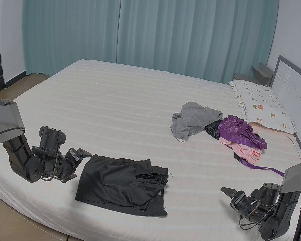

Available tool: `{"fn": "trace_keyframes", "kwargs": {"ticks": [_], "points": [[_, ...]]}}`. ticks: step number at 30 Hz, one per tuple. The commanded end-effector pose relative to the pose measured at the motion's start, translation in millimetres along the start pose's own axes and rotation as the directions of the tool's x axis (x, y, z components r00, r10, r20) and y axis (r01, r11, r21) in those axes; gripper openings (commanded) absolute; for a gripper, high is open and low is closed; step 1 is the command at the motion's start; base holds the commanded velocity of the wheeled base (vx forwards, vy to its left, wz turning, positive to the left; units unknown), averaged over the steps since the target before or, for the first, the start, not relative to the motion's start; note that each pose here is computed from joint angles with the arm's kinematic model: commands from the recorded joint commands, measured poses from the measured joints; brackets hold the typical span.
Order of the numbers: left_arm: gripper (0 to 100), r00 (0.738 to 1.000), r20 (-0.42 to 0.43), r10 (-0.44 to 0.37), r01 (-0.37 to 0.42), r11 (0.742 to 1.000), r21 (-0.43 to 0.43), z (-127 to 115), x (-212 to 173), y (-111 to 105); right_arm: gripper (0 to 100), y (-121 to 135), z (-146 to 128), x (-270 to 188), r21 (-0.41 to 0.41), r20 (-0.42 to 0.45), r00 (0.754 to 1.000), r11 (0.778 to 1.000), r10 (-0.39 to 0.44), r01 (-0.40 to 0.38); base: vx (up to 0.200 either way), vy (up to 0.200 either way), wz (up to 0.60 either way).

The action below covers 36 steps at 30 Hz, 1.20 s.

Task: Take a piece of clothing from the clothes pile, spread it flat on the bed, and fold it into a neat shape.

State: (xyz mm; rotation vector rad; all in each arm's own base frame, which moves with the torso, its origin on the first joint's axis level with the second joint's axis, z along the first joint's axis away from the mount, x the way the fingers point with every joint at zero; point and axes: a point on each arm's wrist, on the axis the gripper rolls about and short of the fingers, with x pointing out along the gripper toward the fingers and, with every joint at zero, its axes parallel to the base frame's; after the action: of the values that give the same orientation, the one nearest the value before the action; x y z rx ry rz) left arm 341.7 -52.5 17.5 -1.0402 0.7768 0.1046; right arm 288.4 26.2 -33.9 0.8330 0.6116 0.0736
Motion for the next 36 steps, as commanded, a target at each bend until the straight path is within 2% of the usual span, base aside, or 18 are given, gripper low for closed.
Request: {"fn": "trace_keyframes", "kwargs": {"ticks": [1,5,6,8,9,10,11,13,15,19,24,25,27,30,33,36], "points": [[100,1.0,-0.003,0.007,-0.007,1.0,-0.002,-1,2,2,100,27,-11,-3,-0.066,-0.005,0.998,0.996,0.06,-0.06,0.0,0.2,0.0],[100,1.0,-0.002,0.001,-0.001,1.0,0.002,0,4,0,100,45,-35,9,-0.156,-0.071,0.994,0.983,0.083,-0.094,0.0,0.2,0.0],[100,1.0,-0.003,0.0,0.0,1.0,0.003,0,4,0,100,46,-36,10,-0.164,-0.074,0.994,0.982,0.083,-0.095,0.0,0.2,0.0],[100,1.0,-0.005,0.006,-0.006,1.0,0.008,-2,5,1,100,54,-41,18,-0.247,-0.086,0.994,0.965,0.066,-0.086,0.0,0.2,0.0],[100,1.0,-0.005,0.006,-0.006,1.0,0.008,-2,5,1,100,54,-41,18,-0.247,-0.086,0.994,0.965,0.066,-0.086,0.0,0.2,0.0],[100,1.0,-0.002,0.008,-0.008,1.0,0.01,-2,6,1,100,62,-45,27,-0.313,-0.078,0.996,0.948,0.04,-0.063,0.0,0.2,0.0],[100,1.0,-0.002,0.007,-0.006,1.0,0.01,-2,6,1,100,67,-48,31,-0.335,-0.085,0.996,0.94,0.037,-0.063,0.0,0.2,0.0],[100,1.0,0.0,0.004,-0.004,1.0,0.011,-1,6,0,100,71,-50,33,-0.343,-0.093,0.995,0.937,0.038,-0.068,0.0,0.2,0.0],[100,1.0,-0.002,0.005,-0.005,1.0,0.011,-2,7,0,100,88,-55,44,-0.366,-0.116,0.992,0.926,0.049,-0.088,0.0,0.2,0.0],[100,1.0,-0.001,0.009,-0.009,1.0,0.012,-2,7,1,100,102,-62,55,-0.396,-0.101,0.995,0.916,0.021,-0.059,0.0,0.2,0.0],[100,1.0,-0.005,0.011,-0.01,1.0,0.023,-4,8,1,100,114,-61,60,-0.501,-0.073,0.997,0.865,-0.032,-0.009,0.0,0.04,0.0],[100,1.0,-0.005,0.011,-0.01,1.0,0.023,-4,8,1,100,114,-61,60,-0.503,-0.074,0.997,0.864,-0.037,-0.005,0.0,0.0,0.0],[100,1.0,-0.006,0.012,-0.012,1.0,0.026,-4,9,1,100,116,-64,64,-0.536,-0.078,0.994,0.844,-0.082,0.028,0.0,0.0,0.0],[100,1.0,-0.007,0.013,-0.013,0.999,0.031,-4,9,2,100,119,-67,69,-0.561,-0.088,0.989,0.827,-0.12,0.051,0.0,0.0,0.0],[100,1.0,-0.006,0.015,-0.015,0.999,0.03,-5,9,2,100,116,-67,76,-0.604,-0.083,0.981,0.792,-0.177,0.092,0.0,0.0,0.0],[100,1.0,-0.008,0.016,-0.016,0.999,0.033,-5,9,2,100,114,-68,81,-0.625,-0.069,0.97,0.768,-0.233,0.14,0.0,0.0,0.0]]}}
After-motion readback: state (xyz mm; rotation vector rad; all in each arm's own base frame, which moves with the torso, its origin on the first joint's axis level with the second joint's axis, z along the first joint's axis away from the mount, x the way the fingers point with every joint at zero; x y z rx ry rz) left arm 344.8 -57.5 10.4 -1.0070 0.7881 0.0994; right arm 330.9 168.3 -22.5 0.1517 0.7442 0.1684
